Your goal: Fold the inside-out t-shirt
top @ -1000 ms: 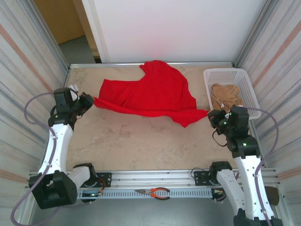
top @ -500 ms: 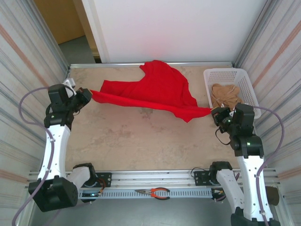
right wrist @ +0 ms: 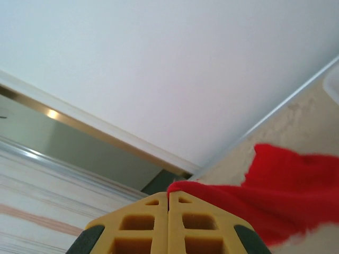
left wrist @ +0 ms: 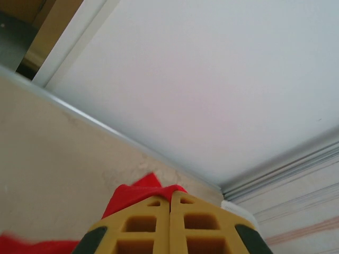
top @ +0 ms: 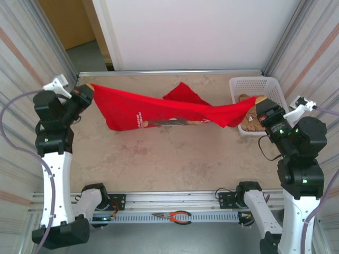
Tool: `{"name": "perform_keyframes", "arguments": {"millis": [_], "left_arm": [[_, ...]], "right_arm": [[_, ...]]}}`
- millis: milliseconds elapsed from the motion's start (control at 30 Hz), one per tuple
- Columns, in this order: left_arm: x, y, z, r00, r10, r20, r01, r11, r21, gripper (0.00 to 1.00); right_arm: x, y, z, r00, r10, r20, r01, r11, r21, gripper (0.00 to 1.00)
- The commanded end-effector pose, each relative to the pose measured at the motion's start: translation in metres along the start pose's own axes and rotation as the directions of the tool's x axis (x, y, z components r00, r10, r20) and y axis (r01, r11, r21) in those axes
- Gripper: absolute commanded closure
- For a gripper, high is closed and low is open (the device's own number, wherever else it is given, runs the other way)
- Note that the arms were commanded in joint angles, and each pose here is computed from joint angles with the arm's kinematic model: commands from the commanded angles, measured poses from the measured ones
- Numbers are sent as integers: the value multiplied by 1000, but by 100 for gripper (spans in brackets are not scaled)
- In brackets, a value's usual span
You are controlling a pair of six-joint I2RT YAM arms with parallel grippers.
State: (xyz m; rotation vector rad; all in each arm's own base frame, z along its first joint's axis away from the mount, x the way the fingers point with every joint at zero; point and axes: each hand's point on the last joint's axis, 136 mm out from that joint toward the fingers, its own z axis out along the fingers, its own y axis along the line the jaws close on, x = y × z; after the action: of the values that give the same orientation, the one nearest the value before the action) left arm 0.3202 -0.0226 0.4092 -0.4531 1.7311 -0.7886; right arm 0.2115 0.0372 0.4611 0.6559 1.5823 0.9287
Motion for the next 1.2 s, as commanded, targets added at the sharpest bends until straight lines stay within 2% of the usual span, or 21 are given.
{"name": "perform_keyframes", "arguments": {"millis": [0,200,300,367,433,533,600,700,833,933,1000,1100,1167], "left_arm": [[3,15,32,997,-29,-70,27,999,-24,100],[41,54,114,964,-19,-267,-2,997,-77,100],[53,69,159,945,-30,-325,-2,995,-100,100],[48,68,190,943,-33,-332,2,996,-92,100],[32,56,219,945,-27,-326,5,998,-69,100],[-16,9,244,966,12,-257,-9,1000,10,100],[-56,-32,241,983,47,-176,-34,996,77,100],[-109,-74,219,997,68,-47,-61,988,144,100],[-137,-79,195,1000,8,5,-9,984,180,100],[-126,-65,183,1000,18,-14,-16,989,144,100],[-106,-50,180,998,29,-63,-22,993,113,100],[-64,-20,173,987,25,-161,-16,998,59,100],[-21,18,166,971,-11,-239,5,1000,-23,100]], "right_arm": [[9,-22,47,997,-28,-77,32,999,42,100],[28,-71,136,984,0,-178,15,996,84,100],[33,-82,187,972,30,-234,-12,997,80,100],[30,-80,222,964,43,-262,-31,998,51,100],[17,-62,254,959,42,-280,-45,999,-4,100],[-14,-13,278,965,6,-264,-37,993,-113,100],[-45,36,269,979,-39,-202,-1,981,-193,100],[-80,85,243,990,-78,-118,45,964,-260,100],[-92,107,216,991,-92,-93,62,957,-285,100],[-76,89,208,989,-82,-126,47,965,-256,100],[-57,59,205,987,-53,-154,21,979,-203,100],[-18,10,187,979,-4,-202,-21,993,-119,100],[24,-34,170,967,30,-252,-38,999,-29,100]]}}
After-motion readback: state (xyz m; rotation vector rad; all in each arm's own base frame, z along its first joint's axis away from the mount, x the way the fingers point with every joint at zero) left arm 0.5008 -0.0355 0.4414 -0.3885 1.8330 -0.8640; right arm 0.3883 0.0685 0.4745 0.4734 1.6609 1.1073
